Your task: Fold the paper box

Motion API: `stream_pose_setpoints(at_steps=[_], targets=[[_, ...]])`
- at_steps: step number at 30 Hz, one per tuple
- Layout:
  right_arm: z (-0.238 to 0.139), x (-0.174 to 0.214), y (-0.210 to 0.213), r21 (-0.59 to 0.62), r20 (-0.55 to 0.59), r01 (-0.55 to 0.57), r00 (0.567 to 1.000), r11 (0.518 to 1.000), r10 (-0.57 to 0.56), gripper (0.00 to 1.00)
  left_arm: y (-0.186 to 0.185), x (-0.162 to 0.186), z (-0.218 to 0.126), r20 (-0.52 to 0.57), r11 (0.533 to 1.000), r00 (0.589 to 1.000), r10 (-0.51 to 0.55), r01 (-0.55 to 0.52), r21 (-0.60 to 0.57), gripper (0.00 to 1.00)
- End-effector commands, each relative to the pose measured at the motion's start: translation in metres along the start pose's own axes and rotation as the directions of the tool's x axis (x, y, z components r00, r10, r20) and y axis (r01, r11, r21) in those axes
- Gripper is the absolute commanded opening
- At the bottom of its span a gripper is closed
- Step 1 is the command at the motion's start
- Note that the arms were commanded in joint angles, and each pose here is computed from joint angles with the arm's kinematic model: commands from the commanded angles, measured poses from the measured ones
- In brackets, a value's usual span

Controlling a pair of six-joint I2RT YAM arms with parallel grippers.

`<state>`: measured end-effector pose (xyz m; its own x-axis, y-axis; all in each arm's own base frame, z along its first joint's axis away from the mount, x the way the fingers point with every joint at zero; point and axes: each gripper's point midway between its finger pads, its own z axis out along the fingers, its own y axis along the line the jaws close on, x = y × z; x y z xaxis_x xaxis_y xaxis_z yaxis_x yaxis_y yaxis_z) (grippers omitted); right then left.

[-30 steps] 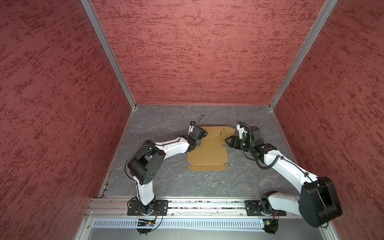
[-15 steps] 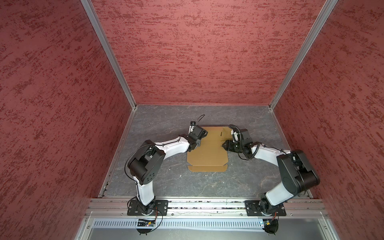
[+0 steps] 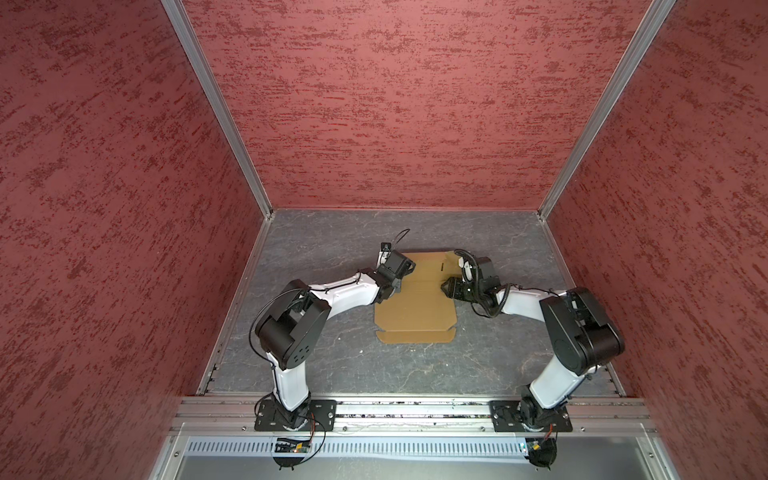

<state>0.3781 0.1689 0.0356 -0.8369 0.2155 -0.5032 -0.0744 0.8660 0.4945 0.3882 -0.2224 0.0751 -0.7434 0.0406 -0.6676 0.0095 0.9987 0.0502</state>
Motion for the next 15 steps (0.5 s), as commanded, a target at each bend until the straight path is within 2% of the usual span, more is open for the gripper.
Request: stream_pose_setpoints(at_steps=[1, 7, 15], targets=[[0.003, -0.018, 0.014, -0.050, 0.051, 0.021, 0.999, 0.999, -0.019, 0.59, 0.001, 0.012, 0.005, -0.042, 0.999, 0.999, 0.032, -0.033, -0.004, 0.05], [-0.004, -0.025, 0.039, -0.148, 0.070, 0.086, 0.995, 0.985, -0.076, 0.59, -0.001, 0.013, 0.006, -0.042, 0.999, 0.999, 0.033, -0.033, -0.004, 0.05], [-0.009, -0.024, 0.060, -0.197, 0.071, 0.149, 0.988, 0.969, -0.138, 0.57, -0.006, 0.012, 0.006, -0.038, 0.999, 0.999, 0.035, -0.035, 0.000, 0.05]])
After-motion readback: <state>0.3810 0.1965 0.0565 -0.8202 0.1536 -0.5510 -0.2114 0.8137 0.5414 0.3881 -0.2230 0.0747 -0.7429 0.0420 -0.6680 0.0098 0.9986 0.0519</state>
